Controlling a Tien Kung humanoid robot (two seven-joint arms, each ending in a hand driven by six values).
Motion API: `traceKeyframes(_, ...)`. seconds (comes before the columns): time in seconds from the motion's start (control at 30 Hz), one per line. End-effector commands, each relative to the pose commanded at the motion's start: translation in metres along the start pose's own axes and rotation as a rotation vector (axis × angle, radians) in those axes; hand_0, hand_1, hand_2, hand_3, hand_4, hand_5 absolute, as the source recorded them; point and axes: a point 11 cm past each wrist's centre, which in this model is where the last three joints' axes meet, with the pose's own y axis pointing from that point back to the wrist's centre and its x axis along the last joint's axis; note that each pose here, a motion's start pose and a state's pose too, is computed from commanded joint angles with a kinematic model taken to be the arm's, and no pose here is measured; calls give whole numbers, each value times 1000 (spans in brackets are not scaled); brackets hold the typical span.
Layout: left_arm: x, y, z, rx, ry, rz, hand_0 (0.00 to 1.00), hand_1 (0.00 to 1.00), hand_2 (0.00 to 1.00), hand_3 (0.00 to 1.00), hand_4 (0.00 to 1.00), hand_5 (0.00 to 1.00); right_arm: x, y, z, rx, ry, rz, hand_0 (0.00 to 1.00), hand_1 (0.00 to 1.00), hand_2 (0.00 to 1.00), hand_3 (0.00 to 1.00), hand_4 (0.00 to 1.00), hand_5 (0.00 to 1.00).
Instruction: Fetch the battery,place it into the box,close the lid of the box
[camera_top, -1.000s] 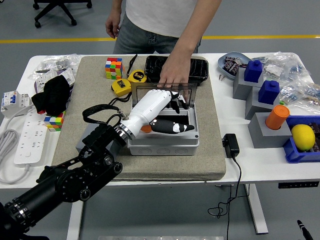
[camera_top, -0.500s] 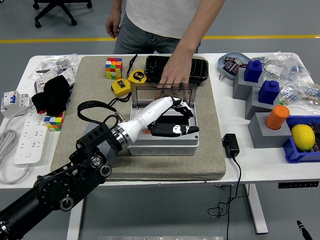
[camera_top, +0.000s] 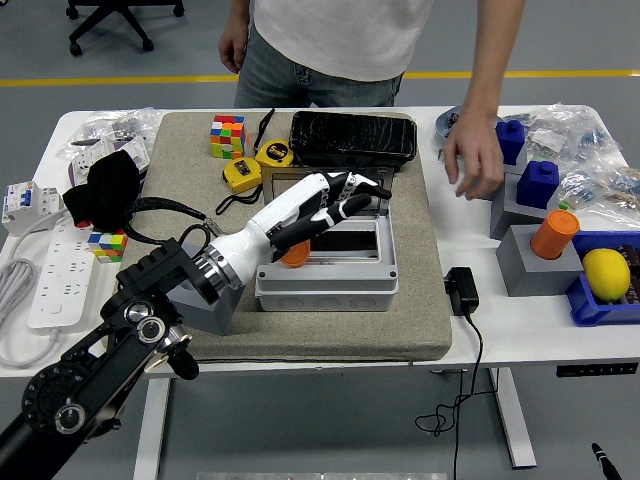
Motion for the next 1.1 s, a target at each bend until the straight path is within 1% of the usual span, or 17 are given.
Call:
traceKeyframes(0.07,5,4,3,-30,92,23,998,998,923,775,998,998,0,0,1,-2,0,-1,855,769,752,777,998,998)
traceKeyframes(0.1,8,6,4,-44,130,36,998,998,994,912,998,998,-1,0,1,-3,1,-2,853,767,752,777,998,998)
traceKeyframes(0.17,14,10,6,-75,213,64,998,998,994,912,998,998,-1,0,2,-4,2,-3,853,767,752,777,998,998)
traceKeyframes(0.27,29,16,9,-137,336,131,998,998,994,912,998,998,-2,0,3,-5,2,-5,853,767,752,777,998,998)
traceKeyframes(0.3,34,17,11,-154,364,152,998,998,998,998,998,998,-2,0,2,-4,2,-5,852,768,752,776,998,998)
traceKeyframes(0.33,42,20,12,-176,389,187,998,998,998,998,998,998,-2,0,2,-3,2,-5,852,768,752,776,998,998)
traceKeyframes(0.4,52,23,13,-199,412,229,998,998,998,998,998,998,-2,0,1,-2,2,-5,852,768,752,776,998,998)
traceKeyframes(0.47,65,28,14,-208,403,282,998,998,998,998,998,998,-1,0,1,-3,0,-5,852,768,752,776,998,998)
traceKeyframes(0.53,75,32,12,-188,339,331,998,998,998,998,998,998,-1,0,1,-3,-1,-4,853,767,752,777,998,998)
traceKeyframes(0.6,87,37,7,-143,258,387,998,998,998,998,998,998,-1,0,1,-4,-2,-4,853,767,752,777,998,998)
traceKeyframes(0.67,94,40,4,-103,175,425,998,998,998,998,998,998,-1,0,1,-4,-4,-4,853,767,752,777,998,998)
traceKeyframes(0.7,97,41,3,-80,132,442,998,998,998,998,998,968,-1,0,1,-3,-4,-4,853,767,752,777,998,998)
traceKeyframes(0.73,100,43,1,-60,95,457,998,998,998,998,998,968,-1,0,1,-3,-4,-4,853,767,752,777,998,998)
traceKeyframes(0.87,106,45,-3,13,-60,483,998,998,998,998,998,968,-2,0,0,0,-6,-5,853,767,752,777,998,998)
traceKeyframes(1.03,112,45,-7,103,-266,482,998,998,998,998,998,959,-1,0,-1,1,-6,-4,854,766,752,777,998,998)
traceKeyframes(1.07,114,45,-8,129,-313,483,998,998,998,998,998,959,-1,0,-1,1,-6,-3,854,766,752,777,998,998)
traceKeyframes(1.1,116,45,-8,152,-358,481,998,998,998,951,998,996,-1,0,-2,2,-6,-3,853,765,752,776,998,998)
